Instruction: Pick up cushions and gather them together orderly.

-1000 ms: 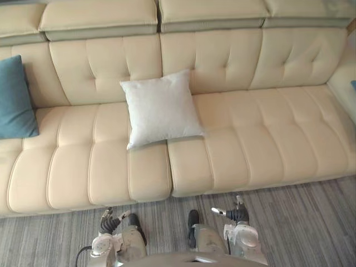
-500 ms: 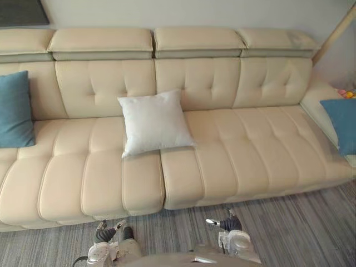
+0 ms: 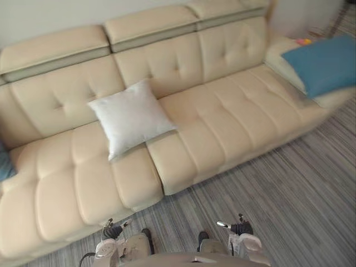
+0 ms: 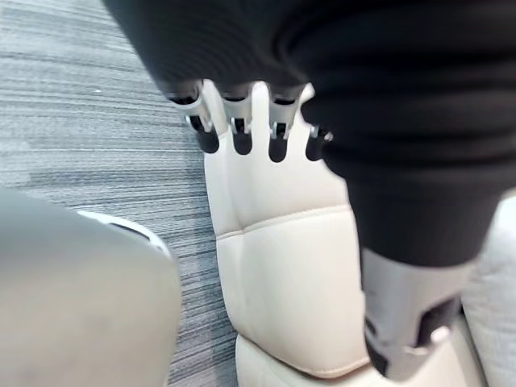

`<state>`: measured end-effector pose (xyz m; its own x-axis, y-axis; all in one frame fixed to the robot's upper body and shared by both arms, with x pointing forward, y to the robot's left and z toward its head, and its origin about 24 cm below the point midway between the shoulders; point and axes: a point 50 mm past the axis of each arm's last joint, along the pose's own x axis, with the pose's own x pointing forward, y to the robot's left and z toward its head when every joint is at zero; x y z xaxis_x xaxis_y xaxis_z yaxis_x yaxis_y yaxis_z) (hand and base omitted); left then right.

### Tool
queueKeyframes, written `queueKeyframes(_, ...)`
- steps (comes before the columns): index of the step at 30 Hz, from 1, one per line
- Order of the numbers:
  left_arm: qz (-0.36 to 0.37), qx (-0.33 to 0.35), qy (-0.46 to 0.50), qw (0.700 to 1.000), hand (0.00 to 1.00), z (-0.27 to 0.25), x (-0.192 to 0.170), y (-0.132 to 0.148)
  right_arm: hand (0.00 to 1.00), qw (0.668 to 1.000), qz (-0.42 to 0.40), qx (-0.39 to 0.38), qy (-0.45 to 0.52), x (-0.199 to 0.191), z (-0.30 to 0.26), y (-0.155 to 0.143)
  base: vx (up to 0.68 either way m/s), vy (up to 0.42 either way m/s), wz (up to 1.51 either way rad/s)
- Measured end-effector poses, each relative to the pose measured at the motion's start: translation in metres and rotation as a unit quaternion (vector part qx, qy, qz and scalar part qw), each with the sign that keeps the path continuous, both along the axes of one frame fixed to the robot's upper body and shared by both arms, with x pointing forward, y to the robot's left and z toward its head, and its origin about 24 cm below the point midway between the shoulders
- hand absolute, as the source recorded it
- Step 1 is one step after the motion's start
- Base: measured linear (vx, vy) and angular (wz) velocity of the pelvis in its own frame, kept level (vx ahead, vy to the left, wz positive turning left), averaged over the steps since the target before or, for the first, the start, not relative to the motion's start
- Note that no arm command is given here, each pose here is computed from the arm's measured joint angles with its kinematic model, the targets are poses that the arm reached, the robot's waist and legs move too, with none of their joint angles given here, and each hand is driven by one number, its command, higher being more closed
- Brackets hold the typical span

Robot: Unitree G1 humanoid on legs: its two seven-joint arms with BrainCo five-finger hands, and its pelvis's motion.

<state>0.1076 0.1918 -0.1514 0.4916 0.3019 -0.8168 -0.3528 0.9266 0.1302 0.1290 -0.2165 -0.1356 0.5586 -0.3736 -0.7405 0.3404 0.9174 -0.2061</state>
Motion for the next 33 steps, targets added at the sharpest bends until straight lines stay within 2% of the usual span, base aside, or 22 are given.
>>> queueKeyframes(5,-0.024,0.003,0.006,1.000,0.00,-0.001,0.004,-0.001,0.00,0.999,-0.036,0.018,0.016,-0.010,-0.005,0.001,0.12,0.094,-1.01)
queueKeyframes(11,-0.034,0.008,-0.020,0.999,0.00,0.006,0.026,0.000,0.00,1.000,-0.001,0.020,-0.013,0.026,0.003,0.009,0.09,-0.008,-1.48)
queueKeyframes(20,-0.065,0.021,-0.002,0.998,0.00,0.003,0.021,0.003,0.00,1.000,-0.008,0.011,0.012,0.011,-0.002,-0.001,0.07,-0.111,-0.61)
queueKeyframes(22,-0.061,0.017,0.008,0.998,0.00,0.001,0.011,0.000,0.00,1.000,-0.011,0.010,0.011,0.008,-0.002,-0.001,0.14,-0.103,-0.74)
queueKeyframes(33,-0.021,0.018,-0.041,0.999,0.00,0.011,0.021,0.002,0.00,0.999,-0.018,0.016,-0.027,0.027,0.006,0.016,0.24,0.126,-0.86)
